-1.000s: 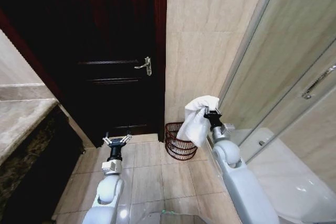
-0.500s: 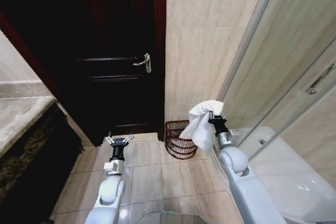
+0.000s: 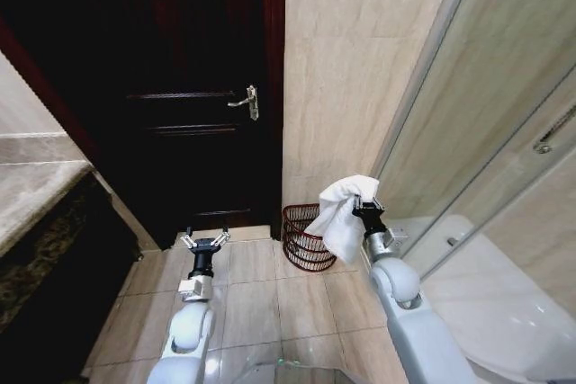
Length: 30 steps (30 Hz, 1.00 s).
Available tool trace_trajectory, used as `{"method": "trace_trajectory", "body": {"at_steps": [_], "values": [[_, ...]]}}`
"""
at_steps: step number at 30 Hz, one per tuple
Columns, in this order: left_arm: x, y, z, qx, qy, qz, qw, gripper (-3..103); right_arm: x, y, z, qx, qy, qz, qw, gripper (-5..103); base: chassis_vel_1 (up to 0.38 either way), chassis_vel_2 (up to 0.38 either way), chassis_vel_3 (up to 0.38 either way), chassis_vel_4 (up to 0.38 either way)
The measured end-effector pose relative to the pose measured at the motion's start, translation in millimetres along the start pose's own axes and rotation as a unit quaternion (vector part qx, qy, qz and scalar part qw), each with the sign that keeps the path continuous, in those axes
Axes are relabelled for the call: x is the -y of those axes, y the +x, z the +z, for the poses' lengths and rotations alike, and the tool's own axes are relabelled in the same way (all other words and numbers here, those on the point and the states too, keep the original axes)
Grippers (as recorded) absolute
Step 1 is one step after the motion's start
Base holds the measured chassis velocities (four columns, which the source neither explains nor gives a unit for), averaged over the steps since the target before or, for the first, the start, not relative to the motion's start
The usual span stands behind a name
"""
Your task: Discard the used towel into the hamper.
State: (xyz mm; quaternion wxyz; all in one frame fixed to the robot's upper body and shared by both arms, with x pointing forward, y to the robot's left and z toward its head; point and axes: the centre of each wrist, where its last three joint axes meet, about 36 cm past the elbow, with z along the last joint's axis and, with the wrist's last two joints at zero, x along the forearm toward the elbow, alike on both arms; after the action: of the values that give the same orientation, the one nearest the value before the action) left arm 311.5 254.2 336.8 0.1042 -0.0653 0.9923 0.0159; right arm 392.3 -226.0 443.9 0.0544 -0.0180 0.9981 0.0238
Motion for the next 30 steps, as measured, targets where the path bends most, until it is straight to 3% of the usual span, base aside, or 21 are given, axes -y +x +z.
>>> {"method": "trace_trajectory", "body": {"at_steps": [18,30], "values": [[-7.3,-7,5,0.007,0.006,-0.013,0.9999,100,-6,-2,4,0.012,0.002,-0.007,1.000,12,-0.045,0.047,0.048,-0.049],[-6.6,-13,-1,0.014,0.005,-0.009,0.9998,100,7,-3,1,0.006,0.006,0.001,1.000,12,-0.110,0.115,0.106,-0.115]]}}
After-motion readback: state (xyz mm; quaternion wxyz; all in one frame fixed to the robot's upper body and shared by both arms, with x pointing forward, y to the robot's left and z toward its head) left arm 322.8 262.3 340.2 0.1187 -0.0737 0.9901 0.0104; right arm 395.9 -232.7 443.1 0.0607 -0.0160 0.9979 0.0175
